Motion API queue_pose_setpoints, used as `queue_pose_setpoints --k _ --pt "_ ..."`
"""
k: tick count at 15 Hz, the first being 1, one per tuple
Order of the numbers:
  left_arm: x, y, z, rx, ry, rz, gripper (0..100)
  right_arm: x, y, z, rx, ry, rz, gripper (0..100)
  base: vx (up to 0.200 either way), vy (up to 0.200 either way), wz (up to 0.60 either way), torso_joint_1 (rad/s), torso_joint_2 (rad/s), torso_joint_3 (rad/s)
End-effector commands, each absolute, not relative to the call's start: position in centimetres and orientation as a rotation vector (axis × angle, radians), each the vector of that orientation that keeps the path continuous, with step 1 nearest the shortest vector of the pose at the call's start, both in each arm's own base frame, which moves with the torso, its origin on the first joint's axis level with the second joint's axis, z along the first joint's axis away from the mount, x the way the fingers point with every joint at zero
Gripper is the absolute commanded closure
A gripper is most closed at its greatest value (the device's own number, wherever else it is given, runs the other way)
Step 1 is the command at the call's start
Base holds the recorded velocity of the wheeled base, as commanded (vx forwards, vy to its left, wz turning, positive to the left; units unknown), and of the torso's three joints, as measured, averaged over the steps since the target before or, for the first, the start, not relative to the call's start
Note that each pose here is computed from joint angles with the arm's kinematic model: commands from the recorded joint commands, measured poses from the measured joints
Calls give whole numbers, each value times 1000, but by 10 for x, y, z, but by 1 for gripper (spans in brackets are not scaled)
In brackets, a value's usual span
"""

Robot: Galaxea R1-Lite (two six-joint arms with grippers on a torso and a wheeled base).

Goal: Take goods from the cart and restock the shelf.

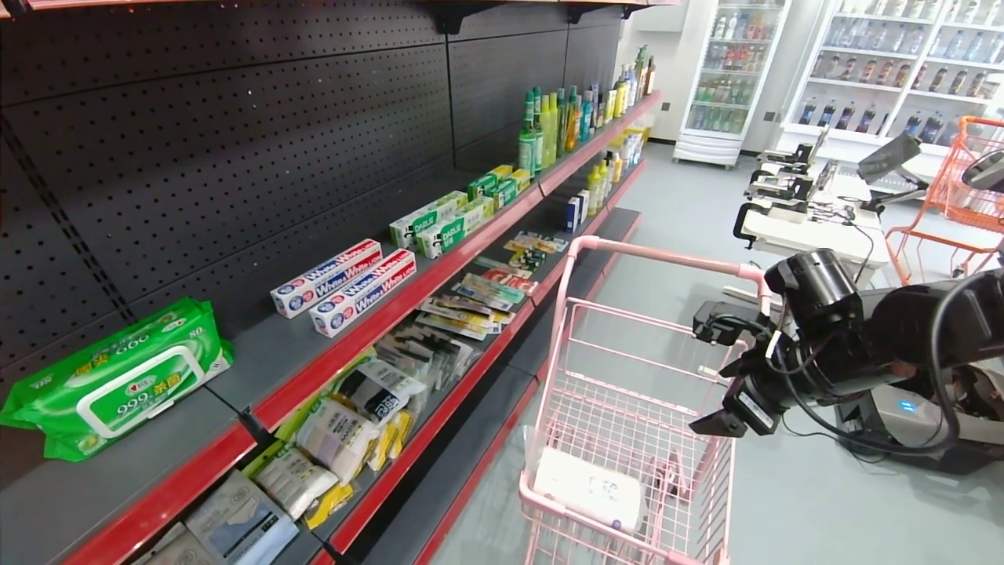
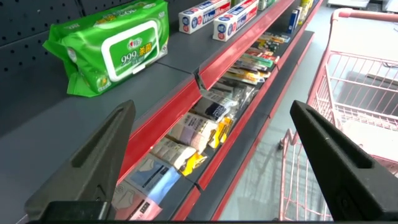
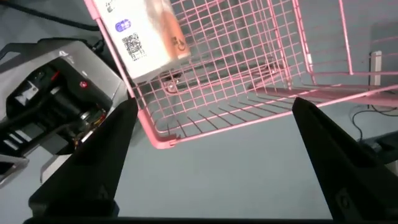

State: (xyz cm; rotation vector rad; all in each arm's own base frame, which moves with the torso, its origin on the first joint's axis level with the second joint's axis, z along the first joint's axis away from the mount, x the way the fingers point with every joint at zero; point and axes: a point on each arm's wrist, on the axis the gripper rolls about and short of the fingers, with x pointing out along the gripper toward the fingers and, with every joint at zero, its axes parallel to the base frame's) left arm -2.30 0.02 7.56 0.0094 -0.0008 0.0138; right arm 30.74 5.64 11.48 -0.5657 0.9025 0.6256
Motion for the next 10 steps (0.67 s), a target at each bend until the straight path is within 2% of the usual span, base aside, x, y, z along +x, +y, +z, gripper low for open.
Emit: queue_pose_setpoints --k 1,10 --pt "-23 0 75 9 0 15 0 311 63 108 -573 915 648 0 0 0 0 -124 281 159" --pt "-23 0 75 9 2 15 0 329 101 97 -649 845 680 0 0 0 0 -156 338 186"
